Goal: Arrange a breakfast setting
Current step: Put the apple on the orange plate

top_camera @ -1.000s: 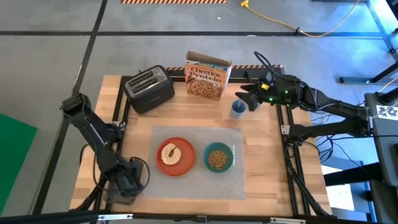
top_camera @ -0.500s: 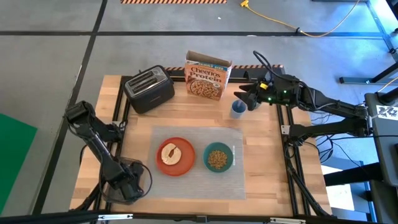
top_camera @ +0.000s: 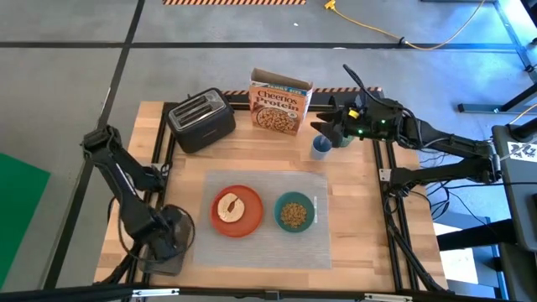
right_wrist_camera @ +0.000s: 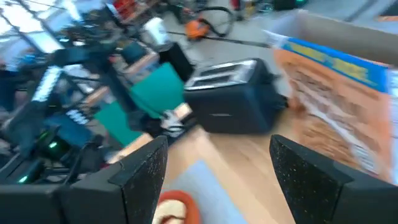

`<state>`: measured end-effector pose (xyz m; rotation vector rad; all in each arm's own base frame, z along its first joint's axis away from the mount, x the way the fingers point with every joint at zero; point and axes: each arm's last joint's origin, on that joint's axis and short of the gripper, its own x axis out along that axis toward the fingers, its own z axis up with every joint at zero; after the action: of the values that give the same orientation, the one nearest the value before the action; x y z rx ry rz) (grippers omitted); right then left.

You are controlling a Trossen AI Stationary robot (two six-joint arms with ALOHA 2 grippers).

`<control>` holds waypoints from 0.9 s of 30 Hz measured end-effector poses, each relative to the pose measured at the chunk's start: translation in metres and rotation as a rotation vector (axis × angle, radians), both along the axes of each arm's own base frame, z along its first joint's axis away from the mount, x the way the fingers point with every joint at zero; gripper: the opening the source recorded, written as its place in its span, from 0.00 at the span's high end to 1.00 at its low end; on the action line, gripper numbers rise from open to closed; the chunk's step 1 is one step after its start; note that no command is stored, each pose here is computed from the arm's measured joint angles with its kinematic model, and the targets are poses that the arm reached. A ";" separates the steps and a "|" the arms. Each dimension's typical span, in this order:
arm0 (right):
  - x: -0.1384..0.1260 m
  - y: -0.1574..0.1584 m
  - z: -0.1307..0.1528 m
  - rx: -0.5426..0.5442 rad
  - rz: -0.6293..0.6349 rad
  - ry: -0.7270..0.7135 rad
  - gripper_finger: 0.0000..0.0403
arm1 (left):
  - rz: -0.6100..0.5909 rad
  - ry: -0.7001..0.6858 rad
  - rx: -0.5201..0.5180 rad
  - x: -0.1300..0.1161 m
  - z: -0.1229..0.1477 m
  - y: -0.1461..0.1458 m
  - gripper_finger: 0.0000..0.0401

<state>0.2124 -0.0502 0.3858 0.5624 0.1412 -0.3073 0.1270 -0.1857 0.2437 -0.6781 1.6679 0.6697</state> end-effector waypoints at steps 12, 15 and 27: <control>0.052 0.022 -0.009 0.021 0.353 -0.122 0.32 | 0.137 -0.628 0.222 0.025 0.087 0.052 0.24; 0.063 0.038 -0.010 -0.052 0.381 -0.155 0.32 | 0.330 -0.758 0.214 0.030 0.101 0.073 0.23; 0.090 0.110 -0.025 -0.673 0.230 -0.110 0.32 | 0.527 -1.307 -0.071 0.078 0.149 0.128 0.23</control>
<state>0.3024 0.0595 0.3608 -0.1061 -0.0097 -0.0859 0.2054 -0.0576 0.3925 -1.2568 0.2948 0.3433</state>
